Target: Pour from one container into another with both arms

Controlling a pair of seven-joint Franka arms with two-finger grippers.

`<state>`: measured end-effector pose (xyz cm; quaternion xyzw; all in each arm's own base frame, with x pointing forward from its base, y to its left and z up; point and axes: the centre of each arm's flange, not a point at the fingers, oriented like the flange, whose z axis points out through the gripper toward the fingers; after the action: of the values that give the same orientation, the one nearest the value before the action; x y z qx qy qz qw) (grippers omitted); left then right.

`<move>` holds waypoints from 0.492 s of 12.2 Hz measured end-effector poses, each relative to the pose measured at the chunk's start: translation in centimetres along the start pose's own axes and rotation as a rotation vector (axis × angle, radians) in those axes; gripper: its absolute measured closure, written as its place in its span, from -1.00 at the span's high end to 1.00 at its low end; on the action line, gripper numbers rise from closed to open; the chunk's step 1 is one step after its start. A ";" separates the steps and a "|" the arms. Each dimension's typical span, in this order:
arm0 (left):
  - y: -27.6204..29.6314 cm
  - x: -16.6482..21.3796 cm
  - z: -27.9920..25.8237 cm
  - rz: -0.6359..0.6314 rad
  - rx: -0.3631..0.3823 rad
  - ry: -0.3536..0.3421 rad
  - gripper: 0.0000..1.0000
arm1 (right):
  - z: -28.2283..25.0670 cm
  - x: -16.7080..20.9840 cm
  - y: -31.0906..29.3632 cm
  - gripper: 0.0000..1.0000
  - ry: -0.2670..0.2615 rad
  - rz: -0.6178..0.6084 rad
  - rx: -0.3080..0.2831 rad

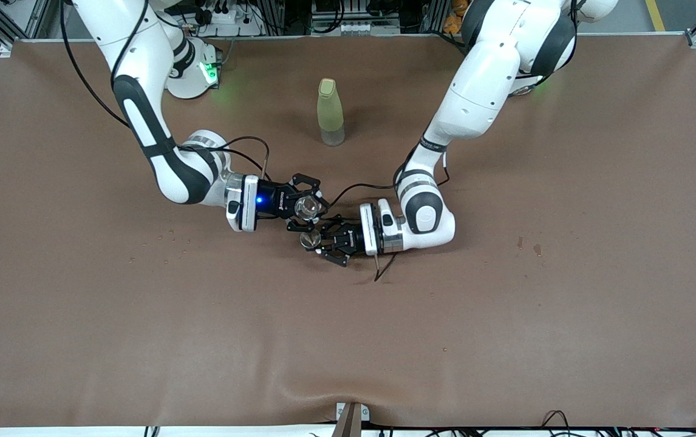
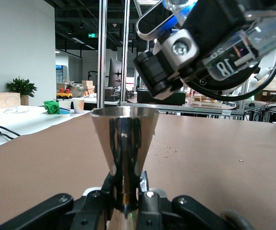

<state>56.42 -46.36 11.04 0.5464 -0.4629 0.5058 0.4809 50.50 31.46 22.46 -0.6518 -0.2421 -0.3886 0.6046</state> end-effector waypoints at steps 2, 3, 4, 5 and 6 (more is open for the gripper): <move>0.0 0.0 0.0 0.000 0.000 0.000 -0.58 | 0.0 -0.1 -0.6 -0.67 -0.003 0.060 0.004; 0.0 0.0 0.0 0.000 0.000 0.000 -0.58 | 0.2 0.0 -0.9 -0.67 -0.004 0.082 0.010; 0.0 0.0 0.0 0.000 0.000 0.000 -0.58 | 0.4 0.1 -1.2 -0.67 -0.004 0.101 0.014; 0.0 0.0 0.0 0.000 0.000 0.000 -0.58 | 0.4 0.2 -1.3 -0.67 -0.005 0.114 0.013; 0.0 0.0 0.0 0.000 0.000 0.000 -0.58 | 0.4 0.4 -1.4 -0.67 -0.010 0.123 0.001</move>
<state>56.41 -46.36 11.04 0.5463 -0.4629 0.5058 0.4812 49.73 32.00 23.63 -0.6670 -0.2046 -0.3473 0.6266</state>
